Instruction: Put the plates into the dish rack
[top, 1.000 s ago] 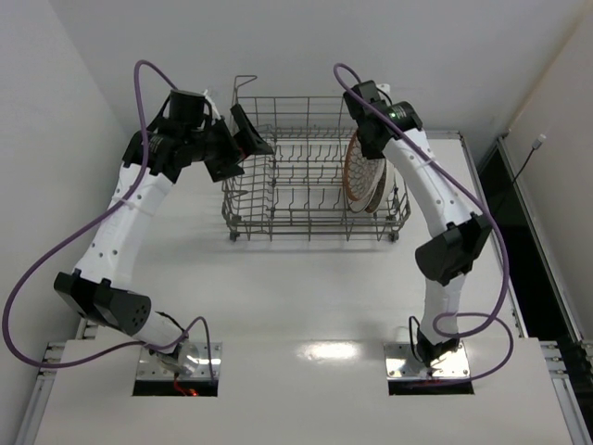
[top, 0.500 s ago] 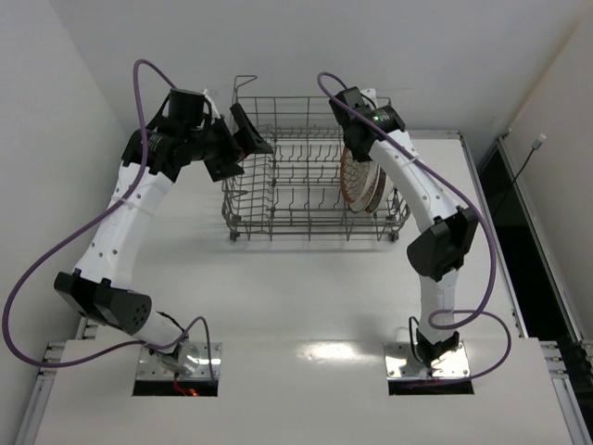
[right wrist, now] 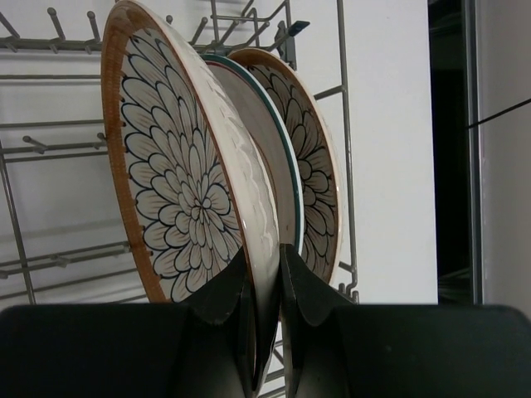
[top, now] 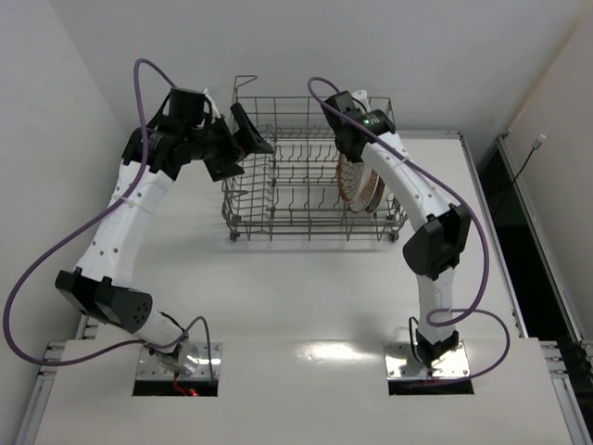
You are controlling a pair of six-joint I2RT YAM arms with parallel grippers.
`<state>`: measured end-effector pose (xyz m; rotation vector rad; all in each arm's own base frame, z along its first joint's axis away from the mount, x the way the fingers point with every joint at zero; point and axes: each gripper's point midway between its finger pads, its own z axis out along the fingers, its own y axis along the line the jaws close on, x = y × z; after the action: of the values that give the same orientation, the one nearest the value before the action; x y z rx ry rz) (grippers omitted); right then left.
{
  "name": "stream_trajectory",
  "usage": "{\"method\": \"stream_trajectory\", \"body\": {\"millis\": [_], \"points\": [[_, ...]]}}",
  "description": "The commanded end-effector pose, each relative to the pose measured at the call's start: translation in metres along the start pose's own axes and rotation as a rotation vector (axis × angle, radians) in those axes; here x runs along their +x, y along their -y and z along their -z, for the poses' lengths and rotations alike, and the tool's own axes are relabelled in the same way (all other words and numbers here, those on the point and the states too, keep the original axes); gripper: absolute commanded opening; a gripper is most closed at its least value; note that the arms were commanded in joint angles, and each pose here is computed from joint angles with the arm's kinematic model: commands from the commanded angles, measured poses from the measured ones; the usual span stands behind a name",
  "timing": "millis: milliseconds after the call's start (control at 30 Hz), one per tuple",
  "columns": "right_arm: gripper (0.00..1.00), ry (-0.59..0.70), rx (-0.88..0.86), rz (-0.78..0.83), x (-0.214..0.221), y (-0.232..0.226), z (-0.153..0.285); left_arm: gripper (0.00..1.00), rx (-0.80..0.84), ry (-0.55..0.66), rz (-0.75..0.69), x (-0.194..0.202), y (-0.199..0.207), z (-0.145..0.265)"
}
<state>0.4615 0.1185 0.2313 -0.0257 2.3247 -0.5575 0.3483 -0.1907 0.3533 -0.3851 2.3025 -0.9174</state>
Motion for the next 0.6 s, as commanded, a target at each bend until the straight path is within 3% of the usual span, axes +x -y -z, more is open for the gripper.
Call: {"method": "stream_trajectory", "body": {"millis": [0,567], "points": [[0.0,0.032,0.094,0.039,-0.006,0.009,-0.007,0.95,0.023,0.009,0.004,-0.006,0.007,0.01],[0.0,-0.033,0.27,0.243,0.038,0.001,-0.028,0.95,0.065,-0.025,0.01,-0.012,0.012,0.007]]}}
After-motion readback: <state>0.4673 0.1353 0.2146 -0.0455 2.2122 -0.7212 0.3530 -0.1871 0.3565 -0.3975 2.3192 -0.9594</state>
